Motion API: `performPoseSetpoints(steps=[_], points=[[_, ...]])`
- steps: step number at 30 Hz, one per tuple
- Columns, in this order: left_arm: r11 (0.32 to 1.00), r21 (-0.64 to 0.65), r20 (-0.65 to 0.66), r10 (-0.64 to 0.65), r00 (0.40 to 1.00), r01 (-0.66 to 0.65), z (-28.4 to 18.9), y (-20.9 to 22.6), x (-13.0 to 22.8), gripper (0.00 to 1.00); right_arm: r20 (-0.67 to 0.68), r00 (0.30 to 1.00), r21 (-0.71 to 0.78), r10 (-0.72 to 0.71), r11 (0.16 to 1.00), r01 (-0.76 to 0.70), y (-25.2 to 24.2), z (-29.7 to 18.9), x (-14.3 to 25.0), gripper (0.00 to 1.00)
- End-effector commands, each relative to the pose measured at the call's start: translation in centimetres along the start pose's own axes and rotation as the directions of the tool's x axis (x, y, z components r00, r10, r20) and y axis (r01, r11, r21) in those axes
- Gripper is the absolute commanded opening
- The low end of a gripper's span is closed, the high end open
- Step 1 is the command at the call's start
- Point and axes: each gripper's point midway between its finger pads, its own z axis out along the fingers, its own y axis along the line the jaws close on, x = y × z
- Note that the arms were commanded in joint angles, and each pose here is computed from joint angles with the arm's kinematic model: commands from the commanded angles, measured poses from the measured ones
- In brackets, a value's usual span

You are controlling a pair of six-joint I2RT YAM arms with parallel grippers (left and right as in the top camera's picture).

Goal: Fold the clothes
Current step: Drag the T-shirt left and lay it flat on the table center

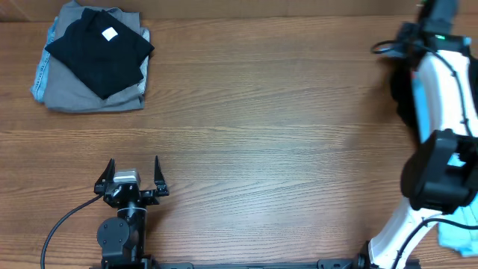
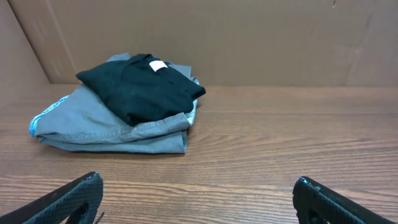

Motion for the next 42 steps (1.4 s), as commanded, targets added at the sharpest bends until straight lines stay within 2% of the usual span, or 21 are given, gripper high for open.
performPoseSetpoints(steps=[1, 5, 8, 11, 15, 18, 19, 20, 21, 24, 25, 36, 42], points=[[1.000, 0.002, 0.007, 0.018, 1.000, -0.018, 0.0, 0.0, -0.1, 1.00, 0.002, 1.000, -0.323, 0.000, 0.946, 0.000, 11.7, -5.2, 0.2, 0.04], [1.000, 0.002, 0.007, 0.018, 1.000, -0.018, 0.0, 0.0, -0.1, 1.00, -0.085, 0.996, -0.554, -0.017, 0.832, -0.033, 21.7, -9.7, 3.7, 0.04], [1.000, 0.002, 0.007, 0.018, 1.000, -0.018, 0.0, 0.0, -0.1, 1.00, -0.133, 0.990, -0.639, -0.055, 0.768, -0.044, 27.6, -13.2, 6.8, 0.04], [1.000, 0.002, 0.007, 0.018, 1.000, -0.018, 0.0, 0.0, -0.1, 1.00, -0.131, 0.981, -0.703, -0.147, 0.711, 0.013, 32.5, -17.1, 10.6, 0.06], [1.000, 0.002, 0.007, 0.018, 1.000, -0.018, 0.0, 0.0, -0.1, 1.00, -0.165, 0.962, -0.753, -0.218, 0.657, 0.020, 36.7, -21.5, 15.1, 0.21], [1.000, 0.002, 0.007, 0.018, 1.000, -0.018, 0.0, 0.0, -0.1, 1.00, -0.167, 0.950, -0.773, -0.264, 0.633, 0.040, 38.2, -23.5, 17.3, 0.48], [1.000, 0.002, 0.007, 0.018, 1.000, -0.018, 0.0, 0.0, -0.1, 1.00, -0.169, 0.947, -0.774, -0.272, 0.632, 0.043, 38.3, -23.7, 17.7, 0.55], [1.000, 0.002, 0.007, 0.018, 1.000, -0.018, 0.0, 0.0, -0.1, 1.00, -0.175, 0.944, -0.772, -0.279, 0.634, 0.044, 38.2, -23.7, 17.9, 0.68], [1.000, 0.002, 0.007, 0.018, 1.000, -0.018, 0.0, 0.0, -0.1, 1.00, -0.183, 0.941, -0.767, -0.284, 0.640, 0.044, 38.0, -23.6, 18.2, 0.75], [1.000, 0.002, 0.007, 0.018, 1.000, -0.018, 0.0, 0.0, -0.1, 1.00, -0.221, 0.934, -0.730, -0.280, 0.682, 0.032, 36.5, -22.2, 18.0, 0.87], [1.000, 0.002, 0.007, 0.018, 1.000, -0.018, 0.0, 0.0, -0.1, 1.00, -0.241, 0.931, -0.713, -0.275, 0.701, 0.022, 35.6, -21.5, 17.8, 1.00], [1.000, 0.002, 0.007, 0.018, 1.000, -0.018, 0.0, 0.0, -0.1, 1.00, -0.440, 0.886, -0.483, -0.145, 0.870, -0.097, 25.2, -14.3, 15.7, 1.00], [1.000, 0.002, 0.007, 0.018, 1.000, -0.018, 0.0, 0.0, -0.1, 1.00, -0.447, 0.892, -0.247, -0.067, 0.968, -0.050, 18.7, -10.5, 15.6, 1.00]])
